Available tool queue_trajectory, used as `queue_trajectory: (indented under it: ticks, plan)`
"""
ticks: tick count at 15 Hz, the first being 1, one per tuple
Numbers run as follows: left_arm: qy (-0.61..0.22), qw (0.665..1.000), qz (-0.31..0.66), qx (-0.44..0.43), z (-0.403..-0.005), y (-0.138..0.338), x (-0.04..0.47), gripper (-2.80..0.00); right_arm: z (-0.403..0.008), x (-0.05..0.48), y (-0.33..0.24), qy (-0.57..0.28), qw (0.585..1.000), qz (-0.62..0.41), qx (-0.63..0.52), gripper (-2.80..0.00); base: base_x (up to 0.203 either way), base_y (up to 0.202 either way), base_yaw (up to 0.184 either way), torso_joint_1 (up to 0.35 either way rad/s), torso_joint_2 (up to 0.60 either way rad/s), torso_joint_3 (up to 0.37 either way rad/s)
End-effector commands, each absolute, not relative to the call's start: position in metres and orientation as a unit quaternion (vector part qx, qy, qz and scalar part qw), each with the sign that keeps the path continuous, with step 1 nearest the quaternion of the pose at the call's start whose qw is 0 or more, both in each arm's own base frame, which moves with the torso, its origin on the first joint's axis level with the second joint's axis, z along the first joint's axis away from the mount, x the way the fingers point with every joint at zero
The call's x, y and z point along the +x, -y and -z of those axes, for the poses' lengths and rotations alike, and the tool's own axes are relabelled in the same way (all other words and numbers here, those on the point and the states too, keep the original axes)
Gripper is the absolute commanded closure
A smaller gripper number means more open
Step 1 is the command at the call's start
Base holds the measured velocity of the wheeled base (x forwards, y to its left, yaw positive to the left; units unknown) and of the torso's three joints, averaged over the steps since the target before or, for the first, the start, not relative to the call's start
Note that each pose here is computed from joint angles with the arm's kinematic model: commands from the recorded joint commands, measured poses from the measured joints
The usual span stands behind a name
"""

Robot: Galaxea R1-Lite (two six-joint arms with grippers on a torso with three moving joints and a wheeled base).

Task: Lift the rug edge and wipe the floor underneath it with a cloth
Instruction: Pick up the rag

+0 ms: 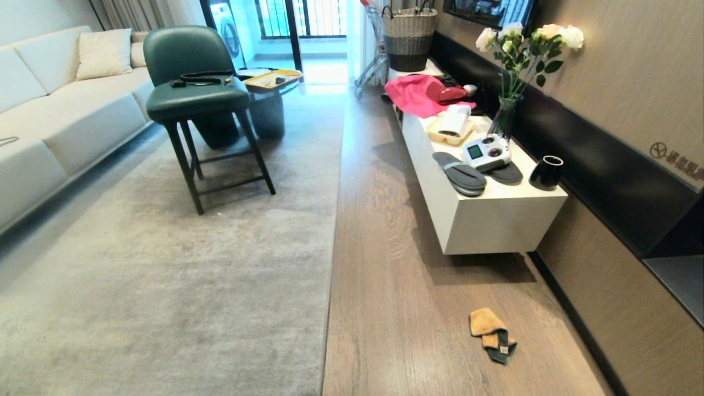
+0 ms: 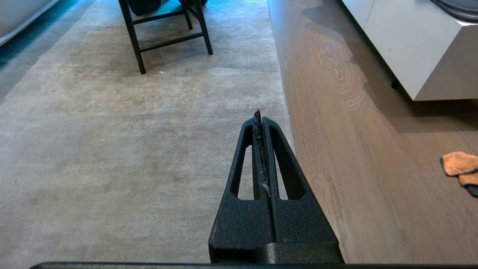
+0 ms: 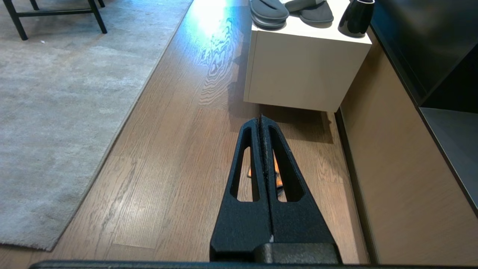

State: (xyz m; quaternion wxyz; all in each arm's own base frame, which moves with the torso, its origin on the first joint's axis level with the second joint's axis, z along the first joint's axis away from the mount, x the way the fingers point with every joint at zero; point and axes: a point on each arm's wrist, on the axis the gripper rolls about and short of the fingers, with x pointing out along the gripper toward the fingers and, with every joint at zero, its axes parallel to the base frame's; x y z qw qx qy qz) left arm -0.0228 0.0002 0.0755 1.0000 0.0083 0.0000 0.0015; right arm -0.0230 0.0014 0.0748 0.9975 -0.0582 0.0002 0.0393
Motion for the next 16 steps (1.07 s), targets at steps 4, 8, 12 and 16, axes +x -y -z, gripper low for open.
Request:
queue_trajectory:
  ticks: [4, 8, 12, 16]
  plan:
    - [0.001, 1.000, -0.002, 0.005, -0.0756, -0.0002, -0.0228, 0.00, -0.0747, -0.0229, -0.0014, -0.002, 0.998, -0.040, -0.058, 0.00, 0.000, 0.000, 0.000, 0.000, 0.00, 0.000]
    - [0.001, 1.000, -0.002, 0.005, -0.0756, -0.0002, -0.0228, 0.00, -0.0747, -0.0229, -0.0014, -0.001, 0.997, -0.040, -0.059, 0.00, 0.000, 0.000, 0.000, 0.000, 0.00, 0.000]
    - [0.001, 1.000, -0.002, 0.005, -0.0756, -0.0002, -0.0228, 0.00, -0.0748, -0.0229, -0.0014, -0.001, 0.997, -0.040, -0.059, 0.00, 0.000, 0.000, 0.000, 0.000, 0.00, 0.000]
    - [0.001, 1.000, -0.001, 0.003, -0.0756, -0.0002, -0.0228, 0.00, -0.0747, -0.0229, -0.0014, -0.002, 0.998, -0.040, -0.058, 0.00, 0.000, 0.000, 0.000, 0.001, 0.00, -0.008]
